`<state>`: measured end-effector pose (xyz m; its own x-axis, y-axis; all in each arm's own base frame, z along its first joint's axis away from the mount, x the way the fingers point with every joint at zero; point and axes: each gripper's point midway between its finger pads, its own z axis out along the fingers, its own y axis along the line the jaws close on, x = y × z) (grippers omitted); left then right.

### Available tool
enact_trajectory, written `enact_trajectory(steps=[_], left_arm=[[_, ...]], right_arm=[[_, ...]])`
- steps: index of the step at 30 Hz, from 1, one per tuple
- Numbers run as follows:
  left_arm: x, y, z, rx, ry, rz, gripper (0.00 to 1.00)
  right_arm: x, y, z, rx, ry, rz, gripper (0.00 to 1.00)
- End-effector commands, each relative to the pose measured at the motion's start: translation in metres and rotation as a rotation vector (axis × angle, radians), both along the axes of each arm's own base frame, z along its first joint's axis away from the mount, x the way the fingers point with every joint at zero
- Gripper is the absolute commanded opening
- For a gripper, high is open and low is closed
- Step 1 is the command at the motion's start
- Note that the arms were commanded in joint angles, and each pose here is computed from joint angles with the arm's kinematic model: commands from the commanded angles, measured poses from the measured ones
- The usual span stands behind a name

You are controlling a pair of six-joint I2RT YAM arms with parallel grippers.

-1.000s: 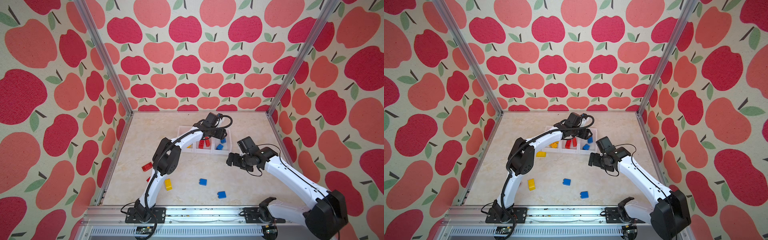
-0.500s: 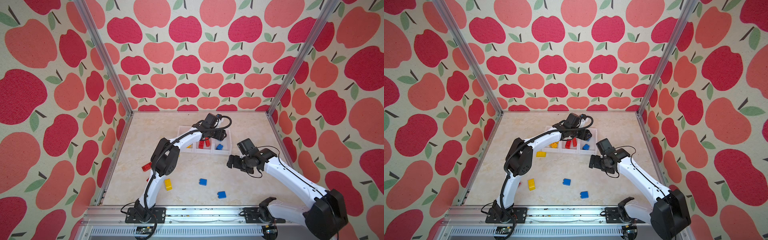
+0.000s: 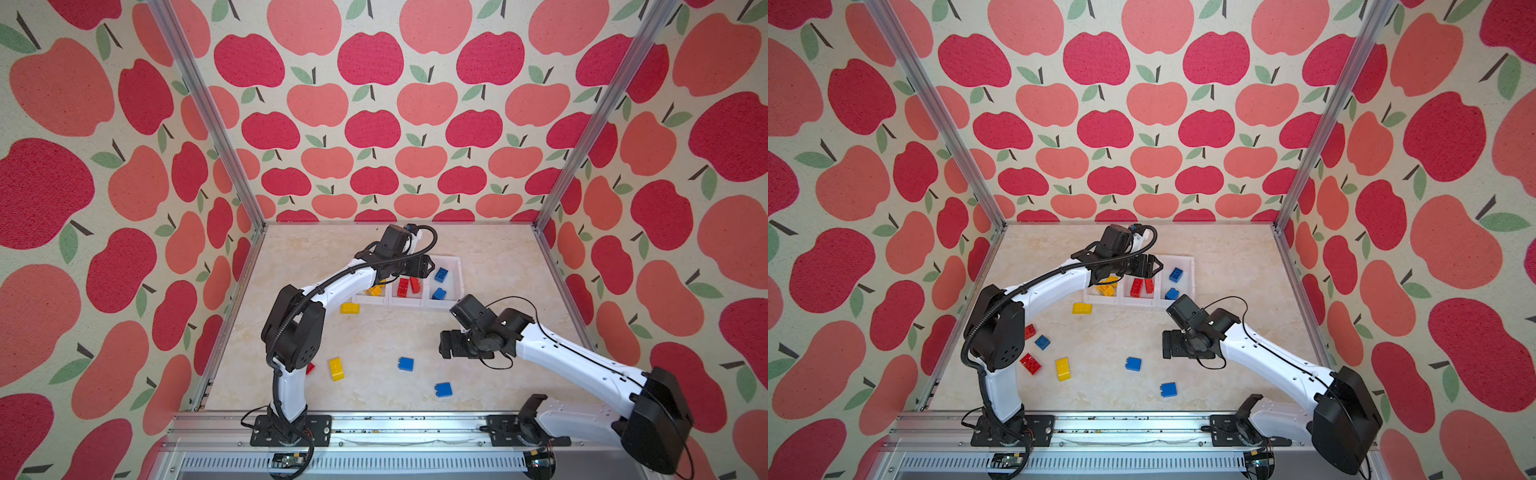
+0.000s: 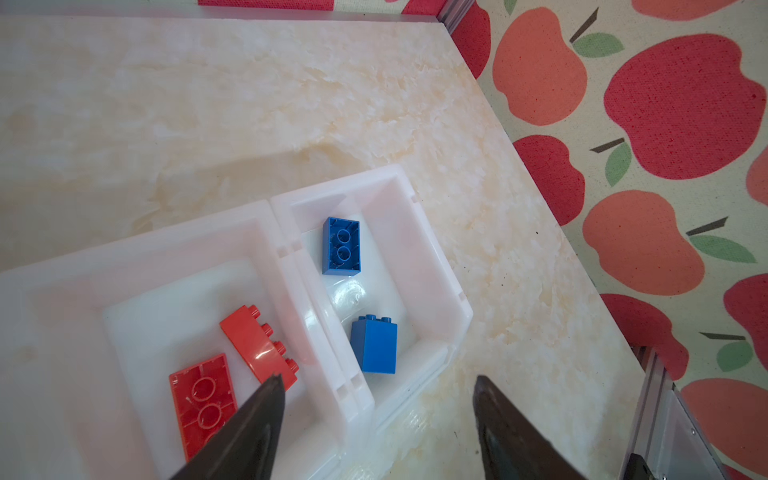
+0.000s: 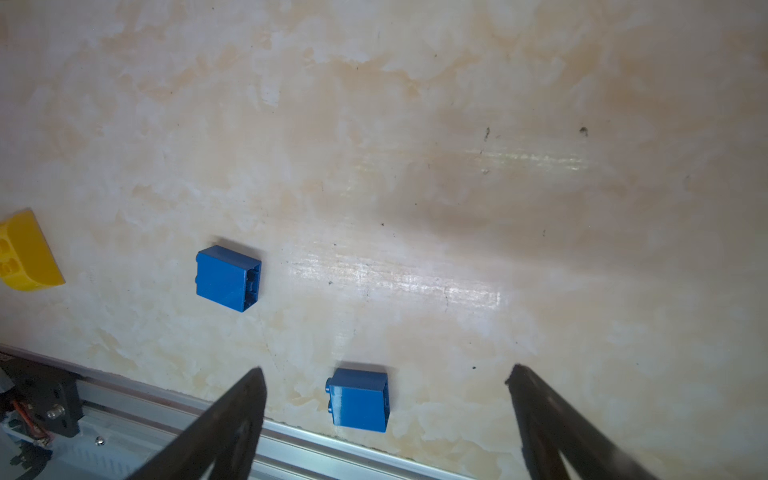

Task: Sort the legos into containers by color
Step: 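Move the right gripper down to a blue brick near the robot and close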

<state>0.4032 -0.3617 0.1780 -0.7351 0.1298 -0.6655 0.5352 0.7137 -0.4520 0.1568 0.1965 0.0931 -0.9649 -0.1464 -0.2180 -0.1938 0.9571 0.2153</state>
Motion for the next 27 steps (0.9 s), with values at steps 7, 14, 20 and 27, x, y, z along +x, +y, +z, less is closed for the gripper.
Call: enact_trajectory(steps=[7, 14, 20, 27], left_arm=[[-0.018, 0.049, 0.002, -0.036, 0.041, 0.08, 0.76], [-0.027, 0.075, 0.0, -0.025, 0.055, 0.114, 0.8], [-0.035, 0.088, -0.002, -0.021, 0.063, 0.124, 0.81], [-0.042, 0.101, -0.001, -0.023, 0.067, 0.149, 0.81]], right_arm=[[-0.048, 0.007, -0.028, -0.128, 0.035, 0.035, 0.87], [-0.072, 0.02, -0.049, -0.16, 0.051, 0.04, 0.82], [-0.078, 0.021, -0.06, -0.197, 0.076, 0.009, 0.75], [-0.081, 0.012, -0.069, -0.217, 0.09, -0.029, 0.67]])
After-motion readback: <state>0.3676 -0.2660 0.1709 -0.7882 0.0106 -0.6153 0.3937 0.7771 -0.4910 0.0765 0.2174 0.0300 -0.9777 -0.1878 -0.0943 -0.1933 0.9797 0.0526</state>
